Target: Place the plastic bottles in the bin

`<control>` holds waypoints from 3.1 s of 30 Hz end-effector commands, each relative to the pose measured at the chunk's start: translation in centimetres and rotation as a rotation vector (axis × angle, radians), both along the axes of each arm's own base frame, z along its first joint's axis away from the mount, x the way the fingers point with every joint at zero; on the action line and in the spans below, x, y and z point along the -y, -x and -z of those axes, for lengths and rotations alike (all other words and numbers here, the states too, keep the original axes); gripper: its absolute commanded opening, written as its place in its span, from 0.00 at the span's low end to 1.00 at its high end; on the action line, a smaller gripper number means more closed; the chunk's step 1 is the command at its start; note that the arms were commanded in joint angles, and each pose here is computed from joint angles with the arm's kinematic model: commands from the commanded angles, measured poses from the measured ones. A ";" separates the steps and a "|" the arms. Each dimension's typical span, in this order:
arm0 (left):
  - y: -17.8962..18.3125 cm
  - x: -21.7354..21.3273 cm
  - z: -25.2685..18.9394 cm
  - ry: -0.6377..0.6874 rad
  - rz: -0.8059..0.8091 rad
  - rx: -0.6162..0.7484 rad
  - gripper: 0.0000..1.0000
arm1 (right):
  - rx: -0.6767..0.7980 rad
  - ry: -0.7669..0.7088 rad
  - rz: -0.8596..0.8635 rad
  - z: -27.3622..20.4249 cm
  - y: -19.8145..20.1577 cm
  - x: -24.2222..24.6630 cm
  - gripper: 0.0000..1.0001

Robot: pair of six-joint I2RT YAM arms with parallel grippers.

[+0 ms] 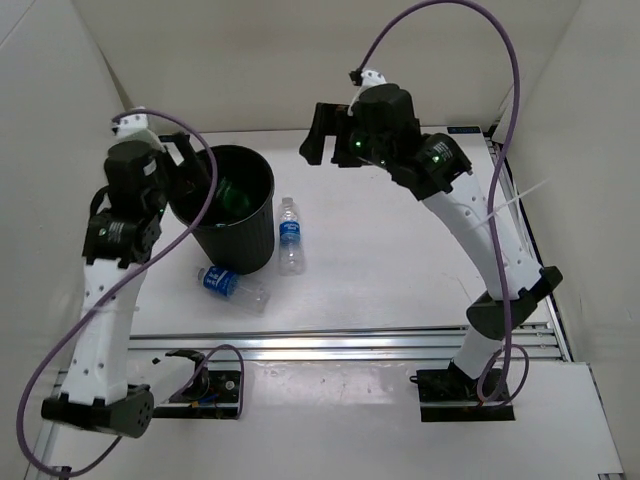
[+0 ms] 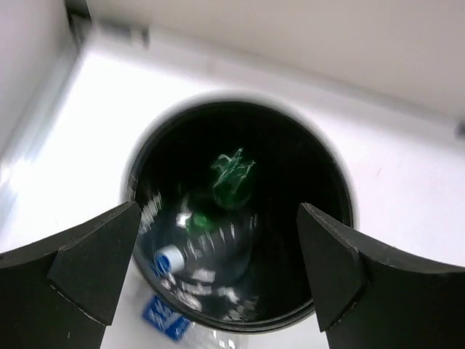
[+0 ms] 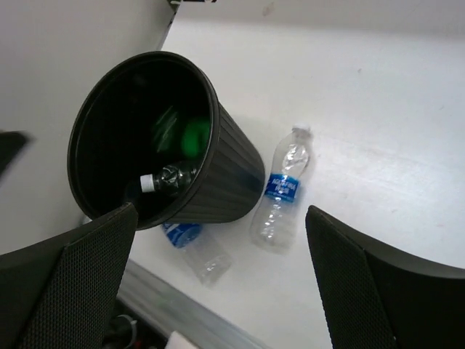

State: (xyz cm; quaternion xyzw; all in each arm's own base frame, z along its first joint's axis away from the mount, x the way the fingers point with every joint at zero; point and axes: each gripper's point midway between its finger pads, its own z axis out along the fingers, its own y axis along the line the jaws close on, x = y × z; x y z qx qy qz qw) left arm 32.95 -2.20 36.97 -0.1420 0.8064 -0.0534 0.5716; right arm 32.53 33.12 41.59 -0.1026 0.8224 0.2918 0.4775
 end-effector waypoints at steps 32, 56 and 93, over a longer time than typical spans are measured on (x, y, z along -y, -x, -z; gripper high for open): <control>15.8 -1.8 5.9 0.215 -0.139 -0.077 1.00 | -0.862 -0.012 -0.328 36.7 -2.7 -8.5 0.45; 14.1 2.3 23.7 0.669 -0.347 -0.383 1.00 | 0.336 -0.423 -0.455 -7.3 -3.8 -15.5 0.40; 10.9 -0.6 32.3 0.855 -0.609 -0.141 1.00 | 0.123 -0.051 -0.429 -5.4 10.8 -2.0 1.00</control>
